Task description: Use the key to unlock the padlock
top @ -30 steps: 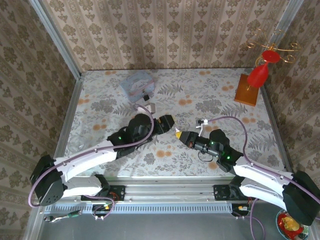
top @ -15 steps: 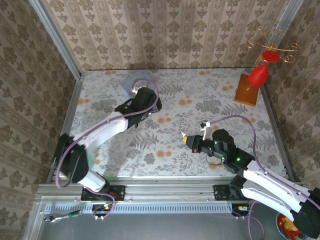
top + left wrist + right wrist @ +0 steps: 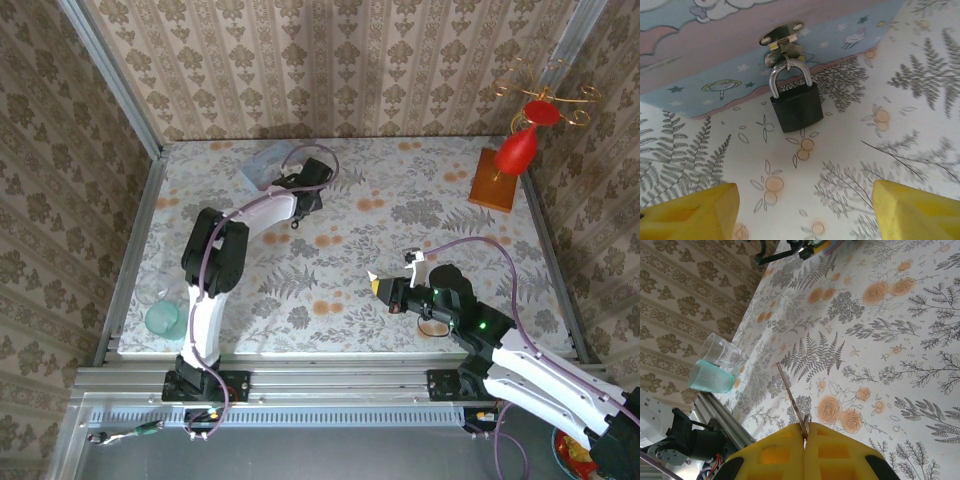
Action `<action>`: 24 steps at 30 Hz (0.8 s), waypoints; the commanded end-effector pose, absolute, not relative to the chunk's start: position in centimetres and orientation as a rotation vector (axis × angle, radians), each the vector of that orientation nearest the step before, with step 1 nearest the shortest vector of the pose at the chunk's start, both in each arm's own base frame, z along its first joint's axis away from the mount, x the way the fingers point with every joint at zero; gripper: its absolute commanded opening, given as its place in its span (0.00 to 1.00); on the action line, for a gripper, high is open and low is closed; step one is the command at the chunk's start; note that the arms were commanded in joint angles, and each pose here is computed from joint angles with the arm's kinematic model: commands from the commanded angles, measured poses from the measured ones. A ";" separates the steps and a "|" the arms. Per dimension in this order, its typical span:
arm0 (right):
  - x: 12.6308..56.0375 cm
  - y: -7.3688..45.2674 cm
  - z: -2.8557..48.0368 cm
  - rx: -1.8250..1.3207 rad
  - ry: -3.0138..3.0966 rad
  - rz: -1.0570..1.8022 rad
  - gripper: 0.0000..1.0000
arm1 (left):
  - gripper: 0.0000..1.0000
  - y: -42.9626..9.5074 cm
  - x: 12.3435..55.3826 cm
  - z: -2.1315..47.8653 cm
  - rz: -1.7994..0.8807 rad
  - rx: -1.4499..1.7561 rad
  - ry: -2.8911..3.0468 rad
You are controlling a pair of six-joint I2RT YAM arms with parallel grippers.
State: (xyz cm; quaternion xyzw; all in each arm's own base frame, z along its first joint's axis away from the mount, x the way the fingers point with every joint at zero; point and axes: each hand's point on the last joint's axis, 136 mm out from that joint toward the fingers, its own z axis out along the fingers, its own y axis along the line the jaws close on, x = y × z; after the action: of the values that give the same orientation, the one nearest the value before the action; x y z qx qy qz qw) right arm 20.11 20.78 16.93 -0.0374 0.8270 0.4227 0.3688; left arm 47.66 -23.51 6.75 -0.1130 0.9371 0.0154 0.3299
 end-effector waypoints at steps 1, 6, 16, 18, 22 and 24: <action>19.5 20.8 15.9 -0.129 2.136 1.099 0.00 | 0.71 -22.4 49.1 6.3 0.033 -0.366 2.441; 19.3 20.9 15.3 -0.131 2.141 1.115 0.00 | 0.70 -22.1 50.7 5.2 0.007 -0.421 2.444; 19.3 20.9 14.9 -0.136 2.143 1.121 0.00 | 0.64 -22.3 52.6 3.9 0.044 -0.450 2.470; 19.3 20.9 14.9 -0.137 2.142 1.122 0.00 | 0.62 -22.2 52.8 3.9 0.063 -0.465 2.473; 19.3 21.0 14.9 -0.138 2.144 1.126 0.00 | 0.57 -21.8 53.0 3.7 0.105 -0.493 2.478; 19.4 20.9 15.0 -0.136 2.141 1.129 0.00 | 0.55 -21.6 53.0 3.5 0.113 -0.502 2.486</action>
State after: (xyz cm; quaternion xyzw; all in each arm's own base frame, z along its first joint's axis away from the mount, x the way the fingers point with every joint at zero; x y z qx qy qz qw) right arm 19.47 20.67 14.66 -0.0413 0.8349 0.4256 0.3466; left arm 53.48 -22.94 4.14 -0.1746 0.9330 0.0150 0.3144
